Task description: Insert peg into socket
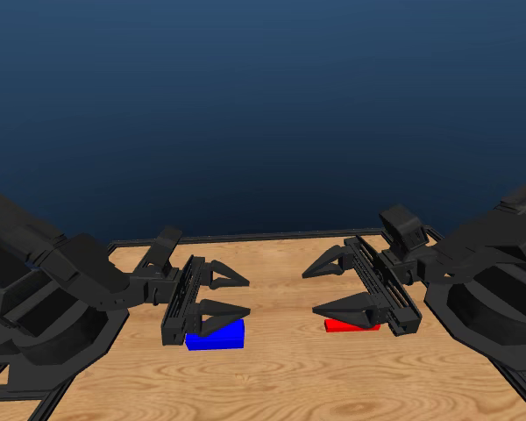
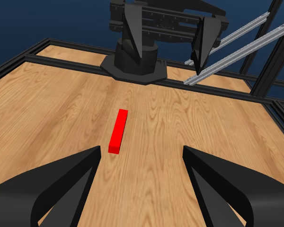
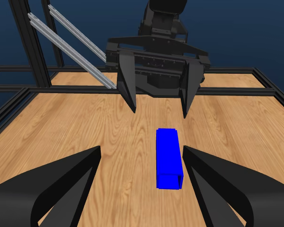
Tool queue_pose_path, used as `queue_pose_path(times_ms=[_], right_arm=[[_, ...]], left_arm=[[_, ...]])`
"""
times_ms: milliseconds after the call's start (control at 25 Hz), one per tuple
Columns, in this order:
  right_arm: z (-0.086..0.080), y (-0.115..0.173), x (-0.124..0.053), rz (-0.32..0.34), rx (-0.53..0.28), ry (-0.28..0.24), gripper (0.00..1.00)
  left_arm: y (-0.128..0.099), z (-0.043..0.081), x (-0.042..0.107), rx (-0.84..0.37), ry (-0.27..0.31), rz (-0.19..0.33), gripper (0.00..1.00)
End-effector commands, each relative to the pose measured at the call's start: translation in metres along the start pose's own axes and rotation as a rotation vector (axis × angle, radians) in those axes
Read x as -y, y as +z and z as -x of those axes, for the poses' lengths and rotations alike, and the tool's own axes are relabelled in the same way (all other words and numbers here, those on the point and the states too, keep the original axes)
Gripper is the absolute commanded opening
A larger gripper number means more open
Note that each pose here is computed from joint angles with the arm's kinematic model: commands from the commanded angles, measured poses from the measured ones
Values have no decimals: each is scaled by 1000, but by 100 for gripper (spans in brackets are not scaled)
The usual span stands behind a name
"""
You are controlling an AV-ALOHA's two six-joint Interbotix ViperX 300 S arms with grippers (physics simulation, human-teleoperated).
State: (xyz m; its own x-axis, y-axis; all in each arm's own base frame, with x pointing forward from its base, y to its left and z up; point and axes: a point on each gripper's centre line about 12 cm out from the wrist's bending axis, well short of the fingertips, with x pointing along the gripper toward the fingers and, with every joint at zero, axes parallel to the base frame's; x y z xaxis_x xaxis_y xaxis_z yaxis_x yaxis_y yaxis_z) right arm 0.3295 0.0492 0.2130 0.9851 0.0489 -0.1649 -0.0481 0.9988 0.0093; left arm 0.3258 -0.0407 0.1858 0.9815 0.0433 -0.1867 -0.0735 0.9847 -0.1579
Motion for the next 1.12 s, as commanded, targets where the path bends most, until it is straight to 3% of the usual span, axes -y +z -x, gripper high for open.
queue_pose_path(times_ms=[40, 80, 120, 160, 200, 240, 360, 480, 520, 640, 680, 920, 1120], right_arm=[[-6, 9, -7, 3, 30, 14, 100], [-7, 7, -9, 5, 25, 17, 100], [-8, 1, -10, 9, 8, 20, 100], [-8, 8, -10, 4, 34, 18, 100], [-8, 3, -10, 5, 19, 20, 100], [-7, 4, -10, 4, 26, 18, 100], [-6, 4, -11, 8, 31, 19, 100], [-3, 0, -12, 19, 22, 21, 100], [-2, 5, -12, 14, 45, 18, 100], [3, -6, -11, 12, 15, 17, 100], [4, -7, -12, 7, 21, 14, 100], [7, -14, -7, -16, 18, -3, 100], [15, -21, 1, -40, 8, -28, 100]], left_arm=[[-1, 9, 7, -111, -30, 26, 100], [-10, 10, 8, -160, -38, 17, 100], [-3, 9, 10, -156, -42, 28, 100], [-8, 9, 0, -199, -14, 55, 100], [-21, 11, 7, -251, -47, 17, 100], [-15, 10, 6, -264, -53, 54, 100], [-33, 10, -1, -371, -29, 69, 100], [-34, 7, -7, -414, -19, 72, 100], [-32, 9, -10, -404, -11, 85, 100], [-39, 12, -17, -455, 5, 92, 100], [-38, 7, -17, -472, 2, 77, 100], [-38, 6, -25, -493, 26, 105, 100], [-69, 5, -35, -588, 80, 157, 100]])
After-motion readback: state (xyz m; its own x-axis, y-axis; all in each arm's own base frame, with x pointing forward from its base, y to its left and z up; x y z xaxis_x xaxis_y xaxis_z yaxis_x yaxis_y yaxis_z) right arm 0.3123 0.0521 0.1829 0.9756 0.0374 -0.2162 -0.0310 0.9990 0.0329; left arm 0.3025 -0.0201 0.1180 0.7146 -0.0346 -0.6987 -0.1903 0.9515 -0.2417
